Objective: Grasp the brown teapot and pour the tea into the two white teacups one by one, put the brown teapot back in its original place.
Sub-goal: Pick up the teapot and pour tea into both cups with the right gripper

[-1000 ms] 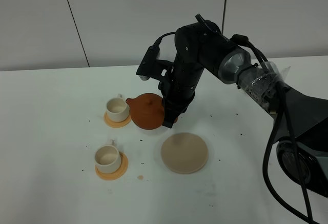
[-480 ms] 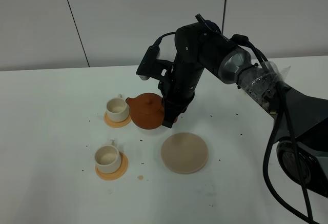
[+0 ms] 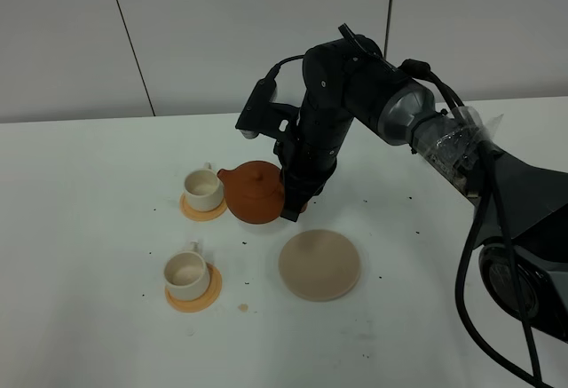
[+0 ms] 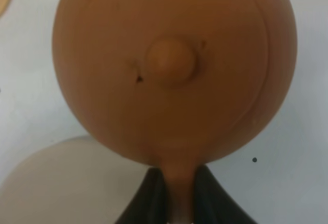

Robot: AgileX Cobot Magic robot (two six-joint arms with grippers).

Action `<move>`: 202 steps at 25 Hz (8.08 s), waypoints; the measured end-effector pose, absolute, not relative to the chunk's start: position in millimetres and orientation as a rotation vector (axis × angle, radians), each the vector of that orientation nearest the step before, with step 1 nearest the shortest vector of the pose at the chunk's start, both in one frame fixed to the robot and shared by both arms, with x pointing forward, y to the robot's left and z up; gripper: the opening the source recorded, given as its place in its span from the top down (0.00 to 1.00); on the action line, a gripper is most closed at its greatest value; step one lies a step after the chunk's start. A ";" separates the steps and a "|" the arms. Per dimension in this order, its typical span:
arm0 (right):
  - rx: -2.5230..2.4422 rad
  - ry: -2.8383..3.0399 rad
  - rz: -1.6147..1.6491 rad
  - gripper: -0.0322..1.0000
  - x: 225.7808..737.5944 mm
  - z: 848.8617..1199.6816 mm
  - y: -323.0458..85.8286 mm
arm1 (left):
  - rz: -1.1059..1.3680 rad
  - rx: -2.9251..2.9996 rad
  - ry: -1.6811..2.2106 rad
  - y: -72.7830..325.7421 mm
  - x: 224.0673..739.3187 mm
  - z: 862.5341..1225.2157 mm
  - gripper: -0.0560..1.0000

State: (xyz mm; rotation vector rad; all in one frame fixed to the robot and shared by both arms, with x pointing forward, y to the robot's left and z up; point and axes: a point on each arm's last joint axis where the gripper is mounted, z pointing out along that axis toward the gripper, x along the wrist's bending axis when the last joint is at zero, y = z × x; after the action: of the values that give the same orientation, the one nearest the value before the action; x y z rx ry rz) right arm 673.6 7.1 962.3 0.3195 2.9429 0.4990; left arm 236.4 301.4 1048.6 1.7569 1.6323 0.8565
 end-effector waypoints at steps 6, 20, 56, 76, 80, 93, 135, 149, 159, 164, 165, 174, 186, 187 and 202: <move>0.281 2.859 0.526 0.88 676.1 976.1 13.6 | 0.856 1.757 1.632 301.4 236.4 1048.6 0.73; 0.236 2.665 0.457 0.88 684.0 990.3 19.9 | 0.856 1.757 1.632 301.4 236.4 1048.6 0.73; 0.074 2.492 0.131 0.88 667.8 968.4 53.0 | 0.856 1.757 1.632 301.4 236.4 1048.6 0.73; 0.032 2.407 0.058 0.88 656.6 969.4 68.3 | 0.856 1.757 1.632 301.4 236.4 1048.6 0.73; 0.039 2.403 0.061 0.88 656.5 969.6 68.5 | 0.856 1.757 1.632 301.4 236.4 1048.6 0.73; 0.023 2.382 -0.028 0.88 660.6 950.4 67.5 | 0.856 1.757 1.632 301.4 236.4 1048.6 0.73; -0.031 2.344 -0.109 0.88 641.7 952.9 83.2 | 0.856 1.757 1.632 301.4 236.4 1048.6 0.73; -0.034 2.350 -0.128 0.88 641.2 952.6 82.0 | 0.856 1.757 1.632 301.4 236.4 1048.6 0.73; -0.061 2.342 -0.146 0.88 641.8 953.1 81.6 | 0.856 1.757 1.632 301.4 236.4 1048.6 0.73; -0.115 2.324 -0.155 0.88 638.9 954.2 86.0 | 0.856 1.757 1.632 301.4 236.4 1048.6 0.73; -0.129 2.320 -0.153 0.88 638.2 954.4 87.4 | 0.856 1.757 1.632 301.4 236.4 1048.6 0.73; -0.203 2.300 -0.198 0.88 633.2 939.0 96.3 | 0.856 1.757 1.632 301.4 236.4 1048.6 0.73; -0.215 2.281 -0.235 0.88 636.7 930.6 94.7 | 0.856 1.757 1.632 301.4 236.4 1048.6 0.73; -0.214 2.280 -0.237 0.88 637.2 930.7 94.2 | 0.856 1.757 1.632 301.4 236.4 1048.6 0.73; -0.207 2.262 -0.255 0.88 642.1 932.1 89.8 | 0.856 1.757 1.632 301.4 236.4 1048.6 0.73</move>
State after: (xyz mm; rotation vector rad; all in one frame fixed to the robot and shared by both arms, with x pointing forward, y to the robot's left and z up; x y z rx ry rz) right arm 642.1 89.8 932.1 -0.2066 2.2617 -0.2546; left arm 236.4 301.4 1048.6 1.7569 1.6323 0.8565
